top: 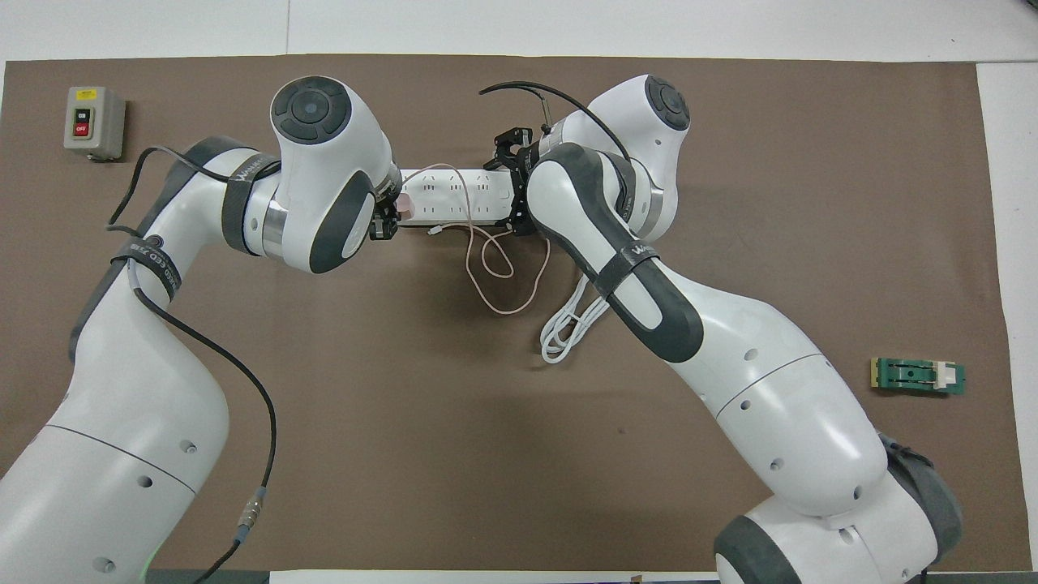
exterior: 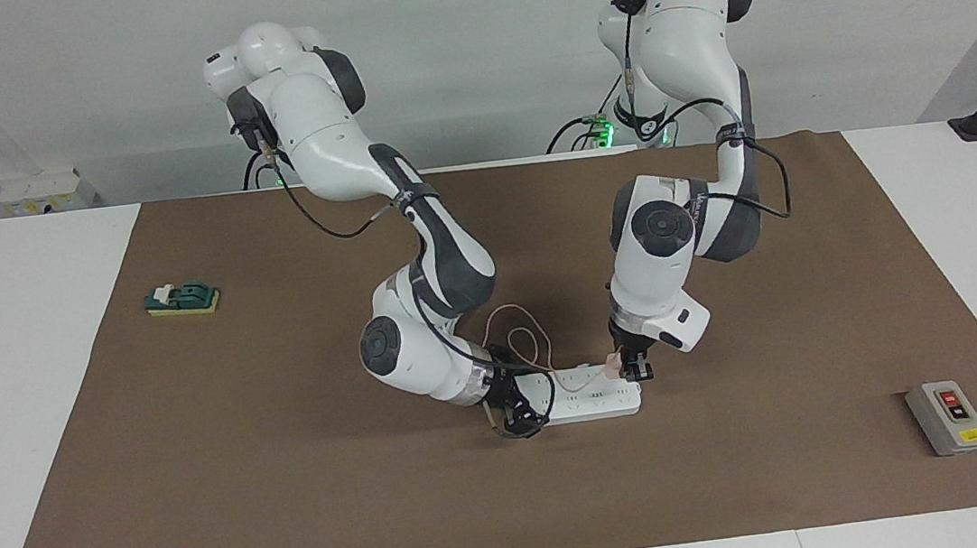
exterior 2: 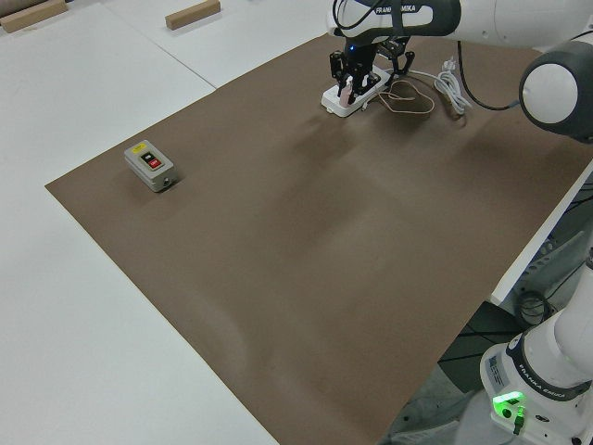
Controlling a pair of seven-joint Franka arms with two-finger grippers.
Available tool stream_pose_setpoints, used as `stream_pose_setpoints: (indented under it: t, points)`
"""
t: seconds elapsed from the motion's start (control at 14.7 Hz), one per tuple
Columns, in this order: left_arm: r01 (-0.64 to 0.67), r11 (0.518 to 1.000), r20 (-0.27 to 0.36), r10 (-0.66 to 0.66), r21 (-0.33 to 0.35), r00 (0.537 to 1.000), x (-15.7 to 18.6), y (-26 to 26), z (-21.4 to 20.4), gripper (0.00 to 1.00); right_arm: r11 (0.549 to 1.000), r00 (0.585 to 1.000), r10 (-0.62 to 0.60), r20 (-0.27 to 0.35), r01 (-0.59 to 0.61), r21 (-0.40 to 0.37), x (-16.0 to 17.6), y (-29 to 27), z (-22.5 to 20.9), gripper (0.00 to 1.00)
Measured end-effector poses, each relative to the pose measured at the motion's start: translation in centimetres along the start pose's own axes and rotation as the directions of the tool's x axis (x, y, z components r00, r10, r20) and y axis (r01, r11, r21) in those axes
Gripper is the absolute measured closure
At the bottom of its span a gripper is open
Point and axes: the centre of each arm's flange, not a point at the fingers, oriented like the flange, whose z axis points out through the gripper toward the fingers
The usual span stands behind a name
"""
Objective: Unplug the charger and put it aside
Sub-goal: 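Pull the pink charger out of the strip with the left gripper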
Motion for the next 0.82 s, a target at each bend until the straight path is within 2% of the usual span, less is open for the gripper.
stream_pose_setpoints:
  t: [0.2, 0.34, 0.61, 0.82]
  points:
    - [-0.009, 1.0, -0.002, 0.009, 0.008, 1.0, 0.1, 0.1, -0.3, 0.68, 1.0, 1.0, 0.0, 0.0, 0.0, 0.0, 0.0, 0.0, 0.0, 0.04]
    - [-0.015, 1.0, -0.004, 0.015, 0.016, 1.0, 0.4, 0.5, -2.0, 0.68, 1.0, 1.0, 0.0, 0.0, 0.0, 0.001, 0.0, 0.0, 0.0, 0.04]
    - [0.012, 1.0, -0.009, -0.012, -0.02, 1.0, 7.2, 1.5, -11.0, 0.68, 1.0, 1.0, 0.0, 0.0, 0.0, 0.001, 0.0, 0.0, 0.0, 0.04]
    - [-0.063, 0.998, 0.002, 0.063, 0.009, 0.998, 12.4, 0.4, -16.1, 0.68, 1.0, 1.0, 0.0, 0.0, 0.0, 0.001, 0.0, 0.0, 0.0, 0.04]
